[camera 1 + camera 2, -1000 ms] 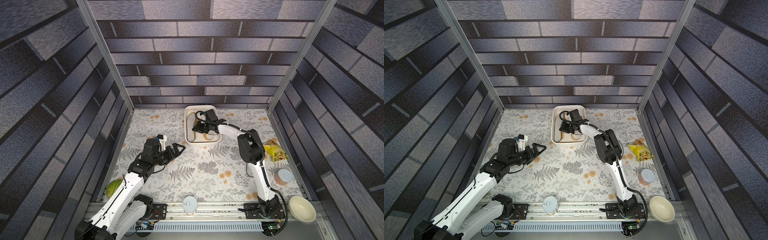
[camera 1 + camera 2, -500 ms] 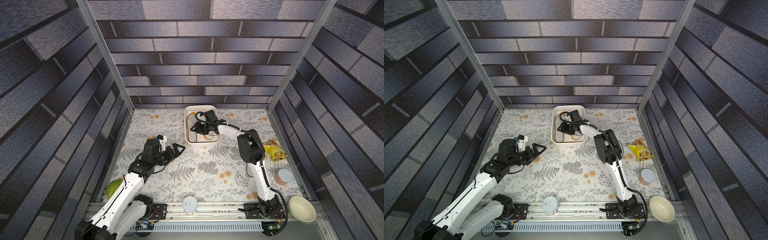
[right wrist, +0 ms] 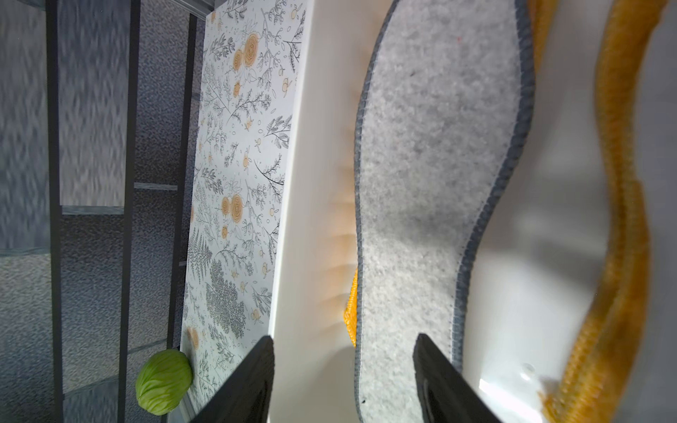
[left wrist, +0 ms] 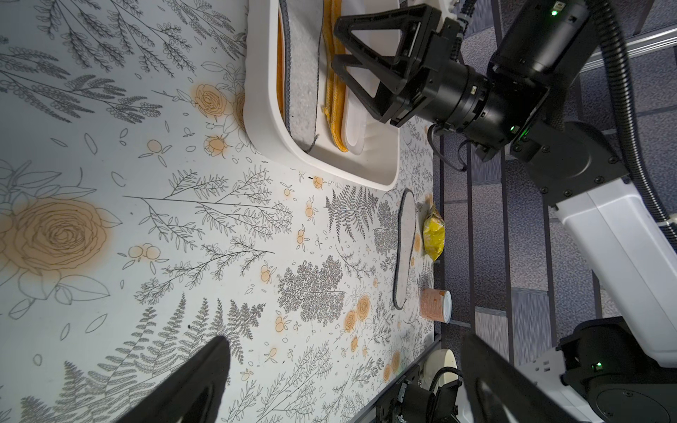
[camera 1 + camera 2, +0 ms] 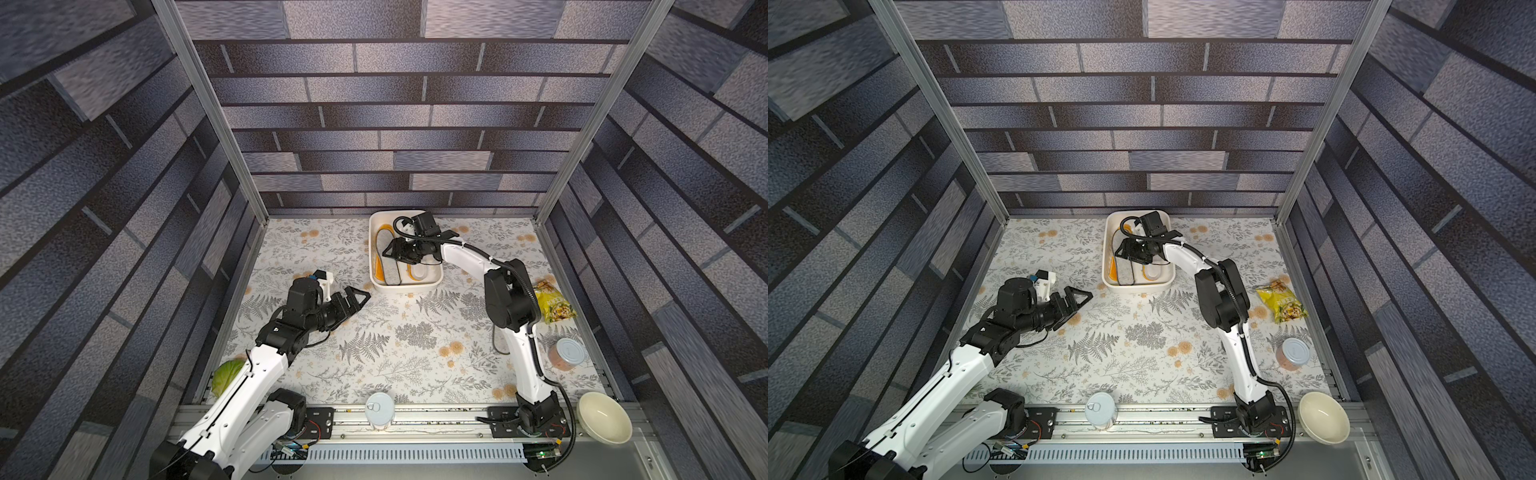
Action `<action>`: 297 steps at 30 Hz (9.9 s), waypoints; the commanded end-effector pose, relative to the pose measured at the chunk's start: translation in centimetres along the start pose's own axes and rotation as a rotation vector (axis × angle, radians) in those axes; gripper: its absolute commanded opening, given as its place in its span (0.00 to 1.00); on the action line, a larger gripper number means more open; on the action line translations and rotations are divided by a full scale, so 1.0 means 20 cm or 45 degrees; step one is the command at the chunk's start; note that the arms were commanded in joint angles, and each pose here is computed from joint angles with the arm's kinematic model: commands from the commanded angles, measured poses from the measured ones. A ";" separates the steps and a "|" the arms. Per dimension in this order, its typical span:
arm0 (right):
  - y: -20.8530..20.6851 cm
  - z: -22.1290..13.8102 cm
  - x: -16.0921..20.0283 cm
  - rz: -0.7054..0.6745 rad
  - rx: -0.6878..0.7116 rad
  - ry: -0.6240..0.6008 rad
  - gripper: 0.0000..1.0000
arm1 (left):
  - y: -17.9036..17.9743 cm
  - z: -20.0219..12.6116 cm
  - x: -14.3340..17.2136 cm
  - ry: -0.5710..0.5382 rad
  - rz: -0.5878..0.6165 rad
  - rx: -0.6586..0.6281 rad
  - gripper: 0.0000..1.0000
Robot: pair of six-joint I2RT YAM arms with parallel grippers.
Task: Put the insoles into the storage box
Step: Place the insole in the storage box, then adjust the insole in the storage box, then move the insole to the center of the board, then pick up the insole from the center of the board.
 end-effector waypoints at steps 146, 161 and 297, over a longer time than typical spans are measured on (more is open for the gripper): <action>-0.43 -0.91 1.30 0.558 0.752 0.289 0.95 | -0.22 0.44 0.14 0.348 0.166 0.052 1.00; -0.30 -0.76 1.41 0.413 0.342 0.375 0.84 | -0.20 0.44 0.13 0.331 0.144 0.027 1.00; -0.35 -0.61 1.18 0.329 0.095 0.030 0.32 | -0.01 1.25 0.56 0.738 0.149 -0.226 0.54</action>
Point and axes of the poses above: each gripper's point midway between its finger pads, its own z axis out along the fingers, its own y axis along the line the jaws close on, x = y × z, the point moved 9 cm from there along -z, back along the fingers, and after that the axes turned 14 degrees about -z, right-handed, at the moved point
